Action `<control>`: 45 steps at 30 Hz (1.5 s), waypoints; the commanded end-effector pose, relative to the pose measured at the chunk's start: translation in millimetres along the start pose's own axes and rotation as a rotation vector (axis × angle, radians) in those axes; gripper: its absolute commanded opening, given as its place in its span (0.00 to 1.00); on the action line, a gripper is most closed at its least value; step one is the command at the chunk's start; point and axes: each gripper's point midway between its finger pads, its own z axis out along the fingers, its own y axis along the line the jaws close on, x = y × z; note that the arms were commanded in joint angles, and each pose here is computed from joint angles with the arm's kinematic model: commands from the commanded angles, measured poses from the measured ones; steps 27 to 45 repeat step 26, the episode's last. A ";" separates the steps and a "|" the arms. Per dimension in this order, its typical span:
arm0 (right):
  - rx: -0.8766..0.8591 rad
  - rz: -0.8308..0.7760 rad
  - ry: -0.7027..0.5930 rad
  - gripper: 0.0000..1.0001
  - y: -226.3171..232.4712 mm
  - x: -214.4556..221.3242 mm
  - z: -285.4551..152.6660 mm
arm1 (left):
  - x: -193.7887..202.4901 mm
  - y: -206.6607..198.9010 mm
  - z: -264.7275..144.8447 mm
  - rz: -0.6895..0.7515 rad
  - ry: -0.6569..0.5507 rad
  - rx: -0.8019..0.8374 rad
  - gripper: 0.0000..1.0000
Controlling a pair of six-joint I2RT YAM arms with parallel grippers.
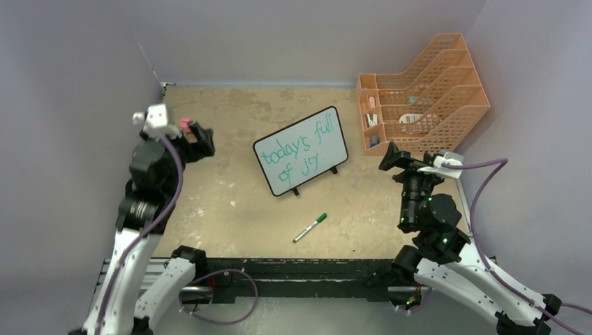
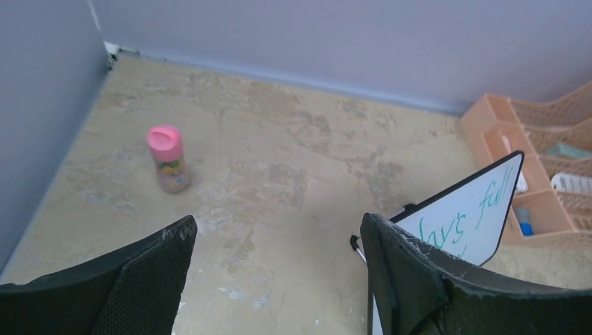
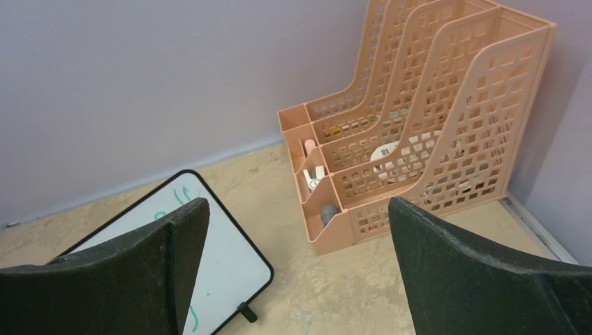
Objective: Write a sentence on the whiteboard
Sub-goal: Reset both arms
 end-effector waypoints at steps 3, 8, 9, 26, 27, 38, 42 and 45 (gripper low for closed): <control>0.069 0.064 -0.043 0.99 -23.3 -22.1 -6.3 | -23.6 37.7 -67.8 -0.028 -0.360 -0.075 0.86; 0.072 0.061 -0.068 0.99 -28.6 -25.4 -8.3 | 3.8 54.5 -74.0 -0.034 -0.328 -0.131 0.86; 0.073 0.065 -0.072 0.99 -29.5 -25.5 -8.7 | 6.7 59.0 -73.4 -0.042 -0.320 -0.156 0.87; 0.081 0.129 -0.076 0.99 -34.2 -19.2 -11.8 | 11.9 59.3 -58.1 0.000 -0.281 -0.173 0.89; 0.081 0.129 -0.076 0.99 -34.2 -19.2 -11.8 | 11.9 59.3 -58.1 0.000 -0.281 -0.173 0.89; 0.081 0.129 -0.076 0.99 -34.2 -19.2 -11.8 | 11.9 59.3 -58.1 0.000 -0.281 -0.173 0.89; 0.081 0.129 -0.076 0.99 -34.2 -19.2 -11.8 | 11.9 59.3 -58.1 0.000 -0.281 -0.173 0.89; 0.081 0.129 -0.076 0.99 -34.2 -19.2 -11.8 | 11.9 59.3 -58.1 0.000 -0.281 -0.173 0.89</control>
